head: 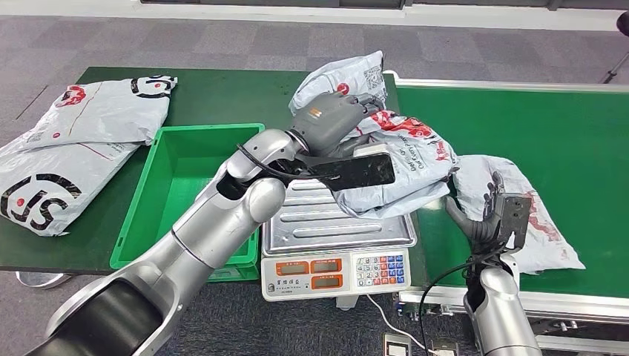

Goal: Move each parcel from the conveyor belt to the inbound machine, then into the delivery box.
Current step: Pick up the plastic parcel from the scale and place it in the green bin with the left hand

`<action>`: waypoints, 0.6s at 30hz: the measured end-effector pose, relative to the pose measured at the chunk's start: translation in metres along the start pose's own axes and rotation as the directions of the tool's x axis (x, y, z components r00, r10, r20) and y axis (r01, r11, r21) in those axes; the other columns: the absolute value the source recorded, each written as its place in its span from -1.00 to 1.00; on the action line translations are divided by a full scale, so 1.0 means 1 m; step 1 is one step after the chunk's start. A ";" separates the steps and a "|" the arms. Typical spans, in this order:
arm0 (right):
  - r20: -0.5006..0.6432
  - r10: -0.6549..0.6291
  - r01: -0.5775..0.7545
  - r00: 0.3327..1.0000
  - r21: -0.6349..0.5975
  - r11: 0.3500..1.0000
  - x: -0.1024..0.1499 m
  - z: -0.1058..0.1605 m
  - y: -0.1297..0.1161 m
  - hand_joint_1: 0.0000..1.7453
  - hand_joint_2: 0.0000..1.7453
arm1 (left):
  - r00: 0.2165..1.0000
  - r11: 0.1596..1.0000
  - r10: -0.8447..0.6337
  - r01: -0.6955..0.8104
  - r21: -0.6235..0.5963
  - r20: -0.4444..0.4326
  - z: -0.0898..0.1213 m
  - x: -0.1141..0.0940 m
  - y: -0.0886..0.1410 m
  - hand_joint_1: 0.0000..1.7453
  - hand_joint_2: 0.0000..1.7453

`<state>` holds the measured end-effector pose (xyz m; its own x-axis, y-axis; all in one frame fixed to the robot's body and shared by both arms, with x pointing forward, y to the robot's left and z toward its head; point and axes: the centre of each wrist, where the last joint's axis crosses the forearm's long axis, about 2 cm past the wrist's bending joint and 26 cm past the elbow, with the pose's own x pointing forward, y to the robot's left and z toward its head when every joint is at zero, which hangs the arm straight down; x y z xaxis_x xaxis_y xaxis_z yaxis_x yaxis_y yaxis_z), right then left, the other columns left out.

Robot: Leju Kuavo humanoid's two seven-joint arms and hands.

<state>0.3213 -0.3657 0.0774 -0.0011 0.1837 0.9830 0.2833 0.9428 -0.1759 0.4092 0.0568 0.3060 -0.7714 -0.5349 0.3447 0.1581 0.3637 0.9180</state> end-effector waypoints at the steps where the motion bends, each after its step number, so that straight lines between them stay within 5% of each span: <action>1: 0.001 0.000 0.000 1.000 -0.001 1.000 0.000 0.000 0.000 -1.00 1.00 | 1.000 1.000 -0.002 0.002 0.002 0.002 0.000 0.000 0.001 1.00 1.00; 11: 0.004 -0.001 0.001 1.000 -0.006 1.000 0.000 0.001 -0.002 -1.00 1.00 | 0.999 0.999 -0.027 0.028 0.041 -0.019 -0.001 0.000 0.006 1.00 1.00; 18: -0.002 0.011 -0.011 1.000 -0.031 0.999 -0.006 0.006 -0.013 -1.00 1.00 | 0.929 0.962 -0.213 0.253 0.098 -0.302 0.003 -0.032 0.019 1.00 1.00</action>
<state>0.3118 -0.3771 0.0736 0.0041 0.1938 0.9810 0.3127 0.9316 -0.1854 0.4355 0.0830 0.3119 -0.5640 -0.8051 0.1836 -0.1036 0.2895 0.9515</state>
